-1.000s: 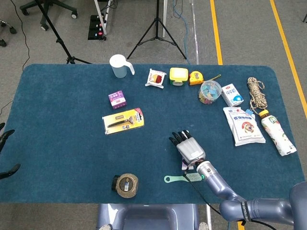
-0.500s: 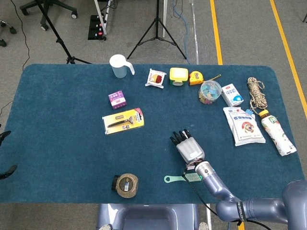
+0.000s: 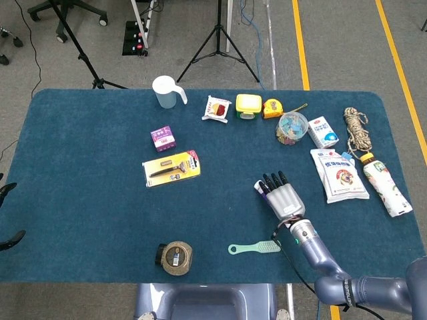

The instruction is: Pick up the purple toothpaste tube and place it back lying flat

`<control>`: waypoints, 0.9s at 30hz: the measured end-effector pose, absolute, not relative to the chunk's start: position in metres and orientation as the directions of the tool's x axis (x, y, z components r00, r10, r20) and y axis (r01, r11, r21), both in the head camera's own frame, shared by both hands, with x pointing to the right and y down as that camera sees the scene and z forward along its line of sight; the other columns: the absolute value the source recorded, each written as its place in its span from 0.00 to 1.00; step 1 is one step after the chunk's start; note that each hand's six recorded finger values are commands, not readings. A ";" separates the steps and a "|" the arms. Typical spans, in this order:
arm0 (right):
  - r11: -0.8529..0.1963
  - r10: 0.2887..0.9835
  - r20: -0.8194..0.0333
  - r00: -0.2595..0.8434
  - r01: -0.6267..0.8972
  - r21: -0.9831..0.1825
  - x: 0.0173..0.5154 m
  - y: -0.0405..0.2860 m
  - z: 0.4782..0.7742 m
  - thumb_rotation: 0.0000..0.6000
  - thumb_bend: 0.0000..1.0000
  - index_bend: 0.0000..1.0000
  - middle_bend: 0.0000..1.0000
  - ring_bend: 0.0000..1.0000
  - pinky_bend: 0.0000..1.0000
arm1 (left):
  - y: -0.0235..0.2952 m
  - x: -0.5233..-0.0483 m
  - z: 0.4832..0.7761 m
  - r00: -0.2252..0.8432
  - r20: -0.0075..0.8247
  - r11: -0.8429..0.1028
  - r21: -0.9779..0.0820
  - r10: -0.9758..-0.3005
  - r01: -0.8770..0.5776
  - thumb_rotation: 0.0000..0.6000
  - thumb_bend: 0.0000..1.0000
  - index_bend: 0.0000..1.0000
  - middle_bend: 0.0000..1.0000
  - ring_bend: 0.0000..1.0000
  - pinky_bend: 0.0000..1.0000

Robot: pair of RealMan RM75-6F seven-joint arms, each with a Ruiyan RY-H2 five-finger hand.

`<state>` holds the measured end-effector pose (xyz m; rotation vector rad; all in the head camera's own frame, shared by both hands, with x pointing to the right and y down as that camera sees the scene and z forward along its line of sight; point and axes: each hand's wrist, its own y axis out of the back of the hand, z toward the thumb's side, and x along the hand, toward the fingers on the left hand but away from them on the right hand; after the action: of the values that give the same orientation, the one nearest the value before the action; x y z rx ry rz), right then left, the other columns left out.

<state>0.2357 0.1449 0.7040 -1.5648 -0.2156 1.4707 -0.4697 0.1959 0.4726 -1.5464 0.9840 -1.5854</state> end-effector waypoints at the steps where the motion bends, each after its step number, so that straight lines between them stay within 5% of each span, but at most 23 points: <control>1: -0.533 0.687 -0.681 0.254 -0.461 -0.709 0.240 0.142 0.705 1.00 0.30 0.00 0.00 0.00 0.00 | 0.196 -0.470 0.473 -0.039 0.464 -0.463 -0.886 -0.885 -0.023 1.00 0.18 0.10 0.01 0.00 0.00; 9: -0.583 0.690 -0.687 0.226 -0.390 -0.713 0.254 0.128 0.691 1.00 0.30 0.00 0.00 0.00 0.00 | 0.196 -0.471 0.474 -0.041 0.467 -0.466 -0.884 -0.883 -0.026 1.00 0.18 0.10 0.01 0.00 0.00; 19: -0.795 0.571 -0.775 0.271 -0.053 -0.604 0.246 0.113 0.670 1.00 0.30 0.00 0.02 0.03 0.00 | 0.197 -0.473 0.475 -0.042 0.468 -0.467 -0.883 -0.882 -0.033 1.00 0.18 0.10 0.01 0.00 0.00; 27: -0.844 0.515 -0.808 0.287 0.003 -0.536 0.240 0.098 0.677 1.00 0.30 0.00 0.06 0.07 0.00 | 0.200 -0.478 0.474 -0.054 0.472 -0.470 -0.882 -0.880 -0.033 1.00 0.18 0.10 0.01 0.00 0.00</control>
<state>0.2401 0.0985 0.6766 -2.1271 -0.4638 1.5824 -0.4782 0.1999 0.4739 -1.5483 0.9958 -1.6023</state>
